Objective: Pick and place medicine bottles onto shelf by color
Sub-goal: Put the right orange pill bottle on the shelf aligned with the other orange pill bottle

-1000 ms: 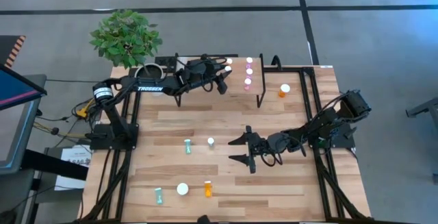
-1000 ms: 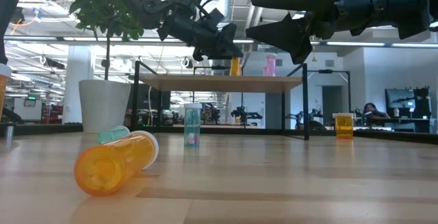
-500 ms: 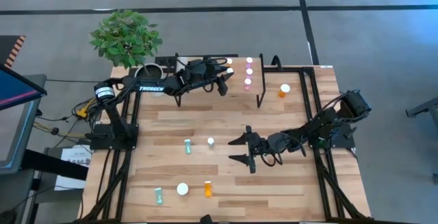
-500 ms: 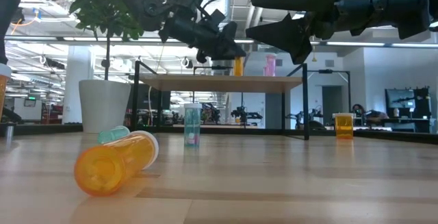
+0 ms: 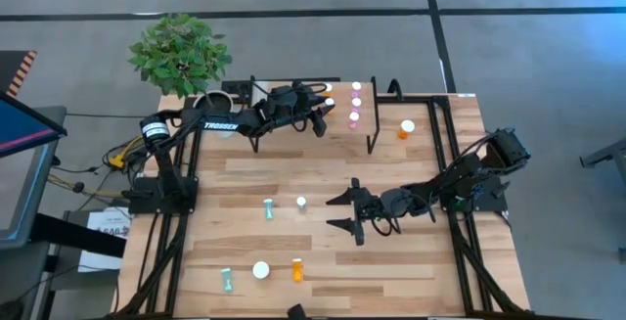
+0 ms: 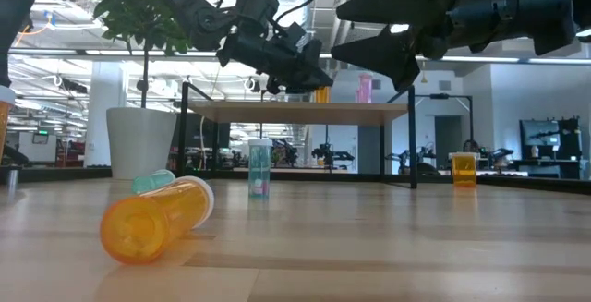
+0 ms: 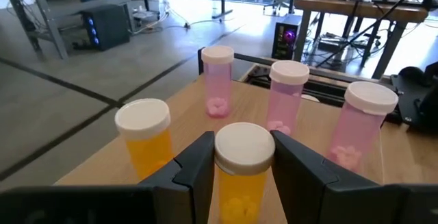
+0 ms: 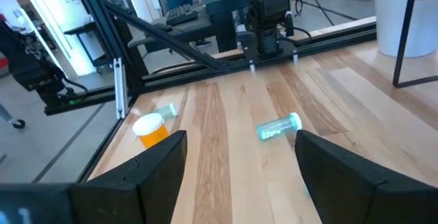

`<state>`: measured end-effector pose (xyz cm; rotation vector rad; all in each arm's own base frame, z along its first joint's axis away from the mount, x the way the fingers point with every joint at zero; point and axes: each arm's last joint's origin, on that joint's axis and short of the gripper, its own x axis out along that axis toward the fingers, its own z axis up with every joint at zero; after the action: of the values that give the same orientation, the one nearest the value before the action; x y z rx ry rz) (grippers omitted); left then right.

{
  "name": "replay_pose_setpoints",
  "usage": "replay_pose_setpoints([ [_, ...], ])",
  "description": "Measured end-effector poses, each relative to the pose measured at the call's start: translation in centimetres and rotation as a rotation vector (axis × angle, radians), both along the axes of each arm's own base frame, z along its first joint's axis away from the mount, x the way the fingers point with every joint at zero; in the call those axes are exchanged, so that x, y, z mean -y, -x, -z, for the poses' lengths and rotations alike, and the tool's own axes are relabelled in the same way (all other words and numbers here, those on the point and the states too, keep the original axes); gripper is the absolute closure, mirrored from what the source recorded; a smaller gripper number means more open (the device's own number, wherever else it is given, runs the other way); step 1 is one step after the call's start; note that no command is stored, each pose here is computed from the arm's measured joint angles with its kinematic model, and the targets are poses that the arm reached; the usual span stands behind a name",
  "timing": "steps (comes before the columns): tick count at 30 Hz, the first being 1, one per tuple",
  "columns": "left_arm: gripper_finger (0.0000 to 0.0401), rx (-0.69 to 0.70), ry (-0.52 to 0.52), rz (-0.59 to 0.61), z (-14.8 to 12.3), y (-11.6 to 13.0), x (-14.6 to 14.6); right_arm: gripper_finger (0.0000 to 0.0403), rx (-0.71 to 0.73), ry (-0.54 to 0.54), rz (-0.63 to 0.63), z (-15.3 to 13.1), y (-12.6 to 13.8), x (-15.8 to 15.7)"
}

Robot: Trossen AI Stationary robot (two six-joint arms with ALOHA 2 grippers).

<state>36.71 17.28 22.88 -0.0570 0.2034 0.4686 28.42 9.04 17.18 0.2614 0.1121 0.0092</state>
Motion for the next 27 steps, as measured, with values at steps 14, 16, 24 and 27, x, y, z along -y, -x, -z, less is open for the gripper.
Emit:
replay_pose_setpoints([
  [14, 0.0282, -0.038, 0.017, 0.0, 0.5, 0.1, 0.0, 0.0108, -0.003, -0.007, 0.001, 0.0, 0.0, 0.0],
  [16, 0.0282, -0.038, 0.016, 0.0, 0.5, 0.1, 0.0, 0.0108, -0.003, -0.007, 0.001, 0.0, 0.0, 0.0],
  [24, 0.0259, -0.064, 0.054, 0.015, 0.8, 0.1, 0.1, 0.0108, -0.003, -0.007, 0.001, 0.0, 0.0, 0.0],
  [27, 0.023, -0.081, 0.069, 0.013, 1.0, 0.2, 0.2, 0.0108, -0.003, -0.007, 0.001, 0.0, 0.0, 0.0],
])
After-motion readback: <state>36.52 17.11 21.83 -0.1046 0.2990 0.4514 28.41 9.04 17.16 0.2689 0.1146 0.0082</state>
